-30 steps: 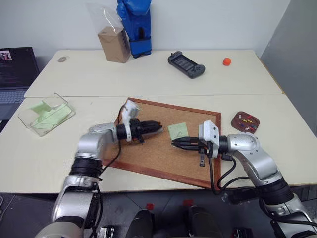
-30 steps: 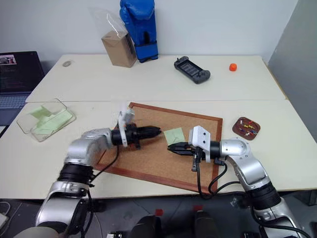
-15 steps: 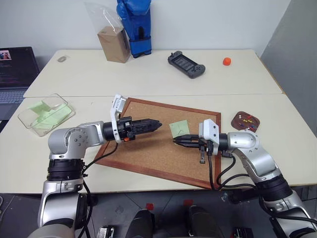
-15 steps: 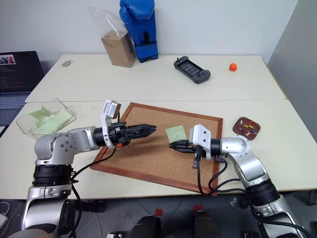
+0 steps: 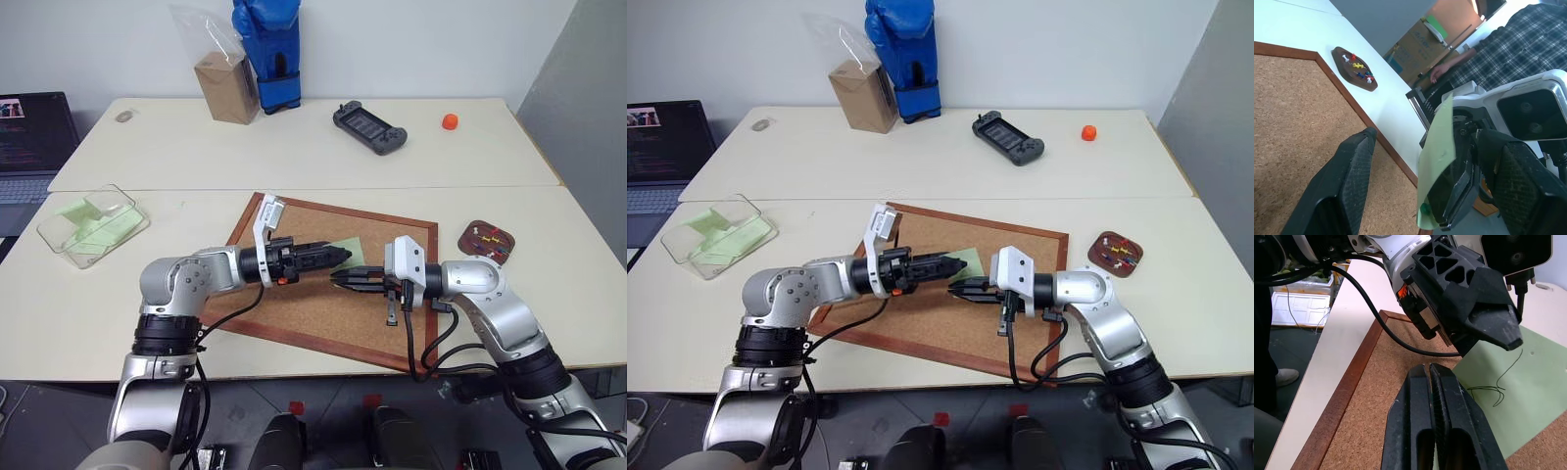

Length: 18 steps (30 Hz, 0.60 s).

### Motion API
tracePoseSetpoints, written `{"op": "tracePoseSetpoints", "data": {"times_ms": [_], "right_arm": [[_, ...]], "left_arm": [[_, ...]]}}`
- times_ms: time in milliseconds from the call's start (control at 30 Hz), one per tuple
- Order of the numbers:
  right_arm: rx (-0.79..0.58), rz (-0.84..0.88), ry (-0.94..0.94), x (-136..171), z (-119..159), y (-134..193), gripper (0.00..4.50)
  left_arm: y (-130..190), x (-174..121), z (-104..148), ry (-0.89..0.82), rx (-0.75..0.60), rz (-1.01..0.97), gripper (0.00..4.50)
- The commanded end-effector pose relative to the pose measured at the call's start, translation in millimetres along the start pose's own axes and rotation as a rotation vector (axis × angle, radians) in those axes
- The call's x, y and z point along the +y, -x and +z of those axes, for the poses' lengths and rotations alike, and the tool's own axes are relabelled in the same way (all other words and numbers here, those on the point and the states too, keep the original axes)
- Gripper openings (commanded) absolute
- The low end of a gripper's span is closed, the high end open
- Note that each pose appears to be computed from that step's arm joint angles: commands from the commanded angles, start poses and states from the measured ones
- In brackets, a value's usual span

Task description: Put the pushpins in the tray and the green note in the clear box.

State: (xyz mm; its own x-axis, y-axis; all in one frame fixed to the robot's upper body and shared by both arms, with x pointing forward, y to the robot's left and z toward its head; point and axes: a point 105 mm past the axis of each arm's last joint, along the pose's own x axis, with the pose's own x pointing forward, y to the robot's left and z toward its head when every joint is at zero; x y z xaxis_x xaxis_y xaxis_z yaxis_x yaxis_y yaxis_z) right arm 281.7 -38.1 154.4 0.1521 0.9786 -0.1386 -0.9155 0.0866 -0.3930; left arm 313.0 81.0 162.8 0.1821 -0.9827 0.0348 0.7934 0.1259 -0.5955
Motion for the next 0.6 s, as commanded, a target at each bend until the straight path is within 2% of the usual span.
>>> {"op": "tracePoseSetpoints", "data": {"times_ms": [33, 200, 500, 600], "right_arm": [[-0.031, 0.000, 0.057, -2.4, 15.6, -2.4, 0.00], [-0.031, -0.010, 0.058, -4.1, 15.5, -1.2, 0.00], [-0.047, -0.037, 0.042, -9.6, 18.9, -1.2, 0.00], [-0.058, -0.048, 0.013, -10.9, 20.8, -0.7, 0.00]], "left_arm": [[-2.2, -4.2, 6.8, -0.030, -0.006, -0.029, 2.80], [0.7, -3.1, 5.5, -0.034, 0.003, -0.022, 1.66], [0.7, -4.0, 1.2, -0.047, 0.027, -0.026, 0.05], [0.7, -4.3, 1.1, -0.051, 0.031, -0.030, 0.00]]}}
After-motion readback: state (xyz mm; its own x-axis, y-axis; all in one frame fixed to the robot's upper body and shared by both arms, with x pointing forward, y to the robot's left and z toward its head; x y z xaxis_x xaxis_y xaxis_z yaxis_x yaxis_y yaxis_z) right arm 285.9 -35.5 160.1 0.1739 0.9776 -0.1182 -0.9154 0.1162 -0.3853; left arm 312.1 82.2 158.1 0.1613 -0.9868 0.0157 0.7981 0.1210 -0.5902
